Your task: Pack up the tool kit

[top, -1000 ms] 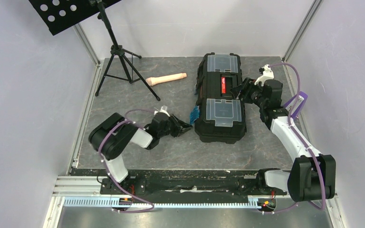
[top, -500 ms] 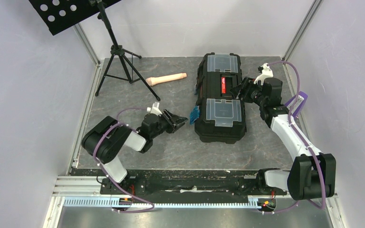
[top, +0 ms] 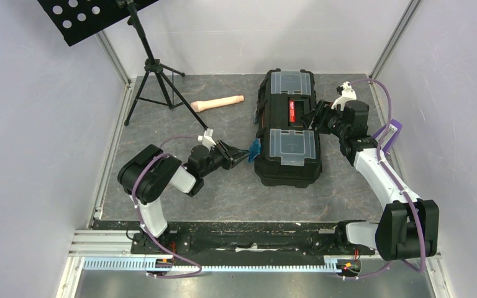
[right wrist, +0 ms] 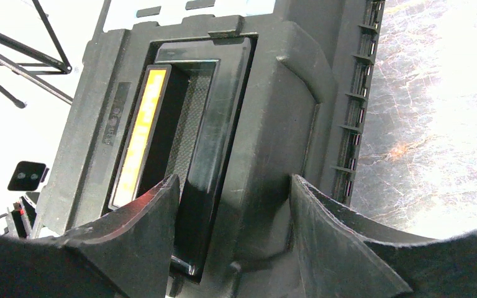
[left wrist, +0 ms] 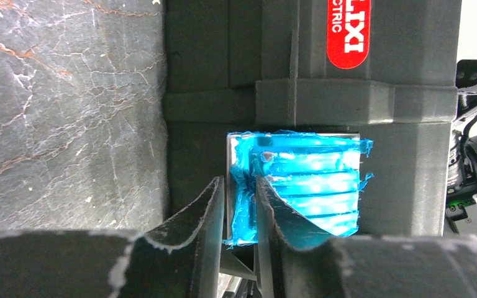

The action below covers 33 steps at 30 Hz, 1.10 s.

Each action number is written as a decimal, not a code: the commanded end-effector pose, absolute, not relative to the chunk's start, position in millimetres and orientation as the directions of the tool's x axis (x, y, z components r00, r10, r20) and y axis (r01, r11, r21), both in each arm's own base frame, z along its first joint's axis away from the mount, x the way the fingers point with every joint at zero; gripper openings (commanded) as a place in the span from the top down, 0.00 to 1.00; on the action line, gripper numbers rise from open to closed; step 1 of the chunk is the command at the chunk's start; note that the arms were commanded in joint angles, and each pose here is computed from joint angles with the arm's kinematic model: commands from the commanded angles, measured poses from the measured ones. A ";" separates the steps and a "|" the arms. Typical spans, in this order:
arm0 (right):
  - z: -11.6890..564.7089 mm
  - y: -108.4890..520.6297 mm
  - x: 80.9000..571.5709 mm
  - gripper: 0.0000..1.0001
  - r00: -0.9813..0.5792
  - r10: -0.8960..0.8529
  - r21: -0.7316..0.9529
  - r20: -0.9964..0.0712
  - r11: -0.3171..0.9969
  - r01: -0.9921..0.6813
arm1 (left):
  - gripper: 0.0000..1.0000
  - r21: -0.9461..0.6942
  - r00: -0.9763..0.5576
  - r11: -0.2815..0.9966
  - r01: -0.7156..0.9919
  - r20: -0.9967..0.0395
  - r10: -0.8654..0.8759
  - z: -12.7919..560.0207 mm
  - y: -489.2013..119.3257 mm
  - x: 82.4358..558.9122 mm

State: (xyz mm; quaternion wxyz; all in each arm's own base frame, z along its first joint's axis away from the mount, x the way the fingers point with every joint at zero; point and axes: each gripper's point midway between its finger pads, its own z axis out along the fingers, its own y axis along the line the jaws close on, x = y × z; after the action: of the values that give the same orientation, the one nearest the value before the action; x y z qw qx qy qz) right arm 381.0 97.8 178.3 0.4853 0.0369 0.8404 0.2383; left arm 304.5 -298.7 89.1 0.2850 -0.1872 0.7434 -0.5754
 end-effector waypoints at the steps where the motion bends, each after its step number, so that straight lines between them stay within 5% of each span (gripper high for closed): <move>1: 27.4 122.0 244.6 0.98 -0.955 0.069 0.452 -0.288 0.889 -0.072 | 0.74 -0.962 -0.824 0.273 0.011 -0.164 -0.543 72.2 -318.0 290.4; 12: 5.8 132.5 218.7 1.00 -0.979 0.000 0.439 -0.205 0.894 -0.092 | 0.88 -0.935 -0.878 0.353 0.004 -0.172 -0.446 51.6 -355.8 282.5; 25: -5.7 149.9 205.9 1.00 -0.984 -0.026 0.454 -0.177 0.885 -0.104 | 0.90 -0.894 -0.914 0.443 0.069 -0.235 -0.331 53.1 -402.3 265.8; 33: -2.9 149.4 214.0 1.00 -0.978 0.006 0.441 -0.209 0.893 -0.089 | 0.85 -0.796 -0.845 0.601 0.072 -0.368 -0.387 57.7 -384.4 279.7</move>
State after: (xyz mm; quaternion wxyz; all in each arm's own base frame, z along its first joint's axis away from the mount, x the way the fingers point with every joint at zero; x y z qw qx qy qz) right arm 399.1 121.3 176.2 0.5216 0.0082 0.8246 0.2188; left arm 358.8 -336.0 56.4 0.3198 -0.2210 0.8148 -0.4301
